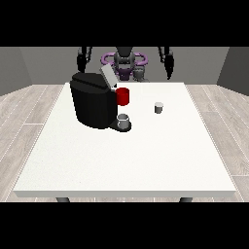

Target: Insert the coffee pod into the coffee machine and close the lid

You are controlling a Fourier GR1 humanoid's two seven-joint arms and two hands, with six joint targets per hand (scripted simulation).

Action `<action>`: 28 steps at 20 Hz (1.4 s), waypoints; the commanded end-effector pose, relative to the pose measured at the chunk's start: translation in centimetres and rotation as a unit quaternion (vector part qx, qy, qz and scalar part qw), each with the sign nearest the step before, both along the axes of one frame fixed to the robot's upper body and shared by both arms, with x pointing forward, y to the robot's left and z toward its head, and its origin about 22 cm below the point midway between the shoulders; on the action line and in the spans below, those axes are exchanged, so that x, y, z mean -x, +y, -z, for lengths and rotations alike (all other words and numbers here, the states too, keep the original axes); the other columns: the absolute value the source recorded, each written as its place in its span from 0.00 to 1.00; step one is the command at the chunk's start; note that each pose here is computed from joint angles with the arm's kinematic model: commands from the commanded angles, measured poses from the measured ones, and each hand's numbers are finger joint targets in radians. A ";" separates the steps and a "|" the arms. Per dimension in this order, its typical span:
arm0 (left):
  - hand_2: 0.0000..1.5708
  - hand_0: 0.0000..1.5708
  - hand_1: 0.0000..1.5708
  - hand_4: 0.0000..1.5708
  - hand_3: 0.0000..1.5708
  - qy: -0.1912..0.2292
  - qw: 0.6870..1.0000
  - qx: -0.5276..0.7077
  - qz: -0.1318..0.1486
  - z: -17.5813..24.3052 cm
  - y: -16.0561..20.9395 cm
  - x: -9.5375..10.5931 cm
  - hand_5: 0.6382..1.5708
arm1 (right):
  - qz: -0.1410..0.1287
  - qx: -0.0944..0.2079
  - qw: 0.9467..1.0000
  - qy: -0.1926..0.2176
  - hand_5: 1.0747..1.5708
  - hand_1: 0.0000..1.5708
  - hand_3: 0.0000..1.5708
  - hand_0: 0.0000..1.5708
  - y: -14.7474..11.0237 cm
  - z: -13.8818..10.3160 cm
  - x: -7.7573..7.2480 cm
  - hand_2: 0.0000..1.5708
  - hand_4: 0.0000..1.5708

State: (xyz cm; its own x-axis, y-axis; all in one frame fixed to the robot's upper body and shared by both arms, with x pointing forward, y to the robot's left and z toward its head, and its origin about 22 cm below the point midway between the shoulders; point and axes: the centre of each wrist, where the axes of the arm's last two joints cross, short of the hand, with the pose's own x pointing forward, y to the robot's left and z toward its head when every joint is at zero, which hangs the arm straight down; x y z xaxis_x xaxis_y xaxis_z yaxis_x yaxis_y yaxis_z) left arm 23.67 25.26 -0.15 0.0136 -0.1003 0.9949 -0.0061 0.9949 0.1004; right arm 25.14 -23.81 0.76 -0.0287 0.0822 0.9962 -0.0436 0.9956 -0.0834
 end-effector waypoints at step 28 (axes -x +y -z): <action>0.00 0.00 0.00 0.00 0.00 0.045 0.987 -0.151 -0.018 -2.4 10.9 -10.7 1.00 | 0.027 -0.042 0.994 -0.095 1.00 0.00 0.00 0.00 3.6 -2.5 -0.1 0.00 0.18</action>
State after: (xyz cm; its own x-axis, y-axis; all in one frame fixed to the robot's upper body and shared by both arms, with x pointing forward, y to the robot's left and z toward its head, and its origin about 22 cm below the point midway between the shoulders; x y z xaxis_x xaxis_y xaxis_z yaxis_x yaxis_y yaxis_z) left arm 33.76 35.13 2.72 0.0523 -0.3643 0.9298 -0.0132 0.9307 0.3655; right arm 25.90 -21.62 3.42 -0.2257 0.0082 0.9742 0.0244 0.9997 -0.0028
